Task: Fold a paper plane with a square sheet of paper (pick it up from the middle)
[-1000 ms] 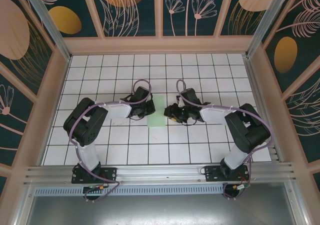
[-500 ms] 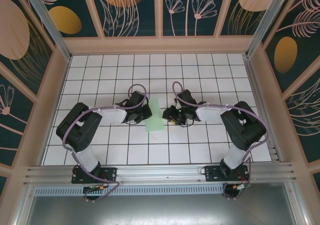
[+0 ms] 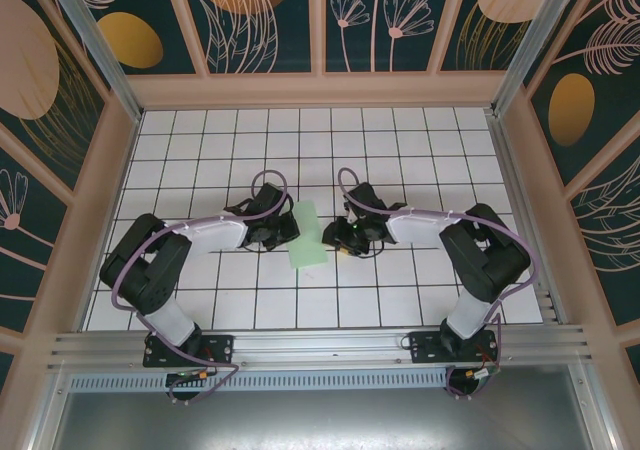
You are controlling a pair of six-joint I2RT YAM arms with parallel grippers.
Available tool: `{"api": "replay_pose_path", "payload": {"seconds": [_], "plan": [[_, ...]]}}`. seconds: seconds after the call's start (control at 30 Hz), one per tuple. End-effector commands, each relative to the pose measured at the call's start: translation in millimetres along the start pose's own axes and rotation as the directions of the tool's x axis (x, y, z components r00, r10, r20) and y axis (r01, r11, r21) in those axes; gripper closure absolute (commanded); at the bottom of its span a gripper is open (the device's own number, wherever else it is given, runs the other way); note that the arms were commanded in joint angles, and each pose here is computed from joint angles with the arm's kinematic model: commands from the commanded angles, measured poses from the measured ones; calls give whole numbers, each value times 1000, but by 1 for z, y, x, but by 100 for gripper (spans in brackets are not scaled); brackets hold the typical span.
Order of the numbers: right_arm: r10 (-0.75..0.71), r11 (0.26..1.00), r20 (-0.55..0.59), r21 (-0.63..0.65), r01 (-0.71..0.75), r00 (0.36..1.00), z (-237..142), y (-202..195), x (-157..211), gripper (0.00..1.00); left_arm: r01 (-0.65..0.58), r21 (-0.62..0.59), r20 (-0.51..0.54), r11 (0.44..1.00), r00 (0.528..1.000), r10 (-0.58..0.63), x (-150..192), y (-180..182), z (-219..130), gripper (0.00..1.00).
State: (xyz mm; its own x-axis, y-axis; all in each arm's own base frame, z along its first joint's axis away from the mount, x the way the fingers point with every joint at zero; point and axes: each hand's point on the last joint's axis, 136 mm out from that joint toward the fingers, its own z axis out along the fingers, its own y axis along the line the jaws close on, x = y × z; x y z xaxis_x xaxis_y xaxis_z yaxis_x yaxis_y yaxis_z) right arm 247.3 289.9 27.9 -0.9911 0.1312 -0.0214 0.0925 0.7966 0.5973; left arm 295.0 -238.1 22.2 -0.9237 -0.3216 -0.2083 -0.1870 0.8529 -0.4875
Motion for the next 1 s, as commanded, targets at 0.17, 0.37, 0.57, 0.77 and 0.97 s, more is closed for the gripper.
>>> {"api": "replay_pose_path", "payload": {"seconds": [0.17, 0.37, 0.57, 0.77, 0.97], "plan": [[42, 999, -30, 32, -41, 999, 1, 3, 15, 56, -6, -194, -37, 981, 999, -1, 13, 47, 13, 97], [41, 999, -55, 22, -40, 998, 7, 10, 22, 56, 14, -234, -56, 972, 998, -28, 24, 65, 18, 99], [17, 1000, -80, 25, -15, 997, 13, 14, 26, 57, 14, -234, -57, 972, 998, -28, 25, 65, 17, 99], [11, 999, -94, 36, -7, 996, 19, 15, 28, 57, 15, -228, -57, 973, 998, -28, 26, 65, 17, 100], [-16, 1000, -101, 0, 16, 995, 23, 25, 29, 57, 18, -226, -56, 974, 998, -32, 27, 66, 17, 100]]}}
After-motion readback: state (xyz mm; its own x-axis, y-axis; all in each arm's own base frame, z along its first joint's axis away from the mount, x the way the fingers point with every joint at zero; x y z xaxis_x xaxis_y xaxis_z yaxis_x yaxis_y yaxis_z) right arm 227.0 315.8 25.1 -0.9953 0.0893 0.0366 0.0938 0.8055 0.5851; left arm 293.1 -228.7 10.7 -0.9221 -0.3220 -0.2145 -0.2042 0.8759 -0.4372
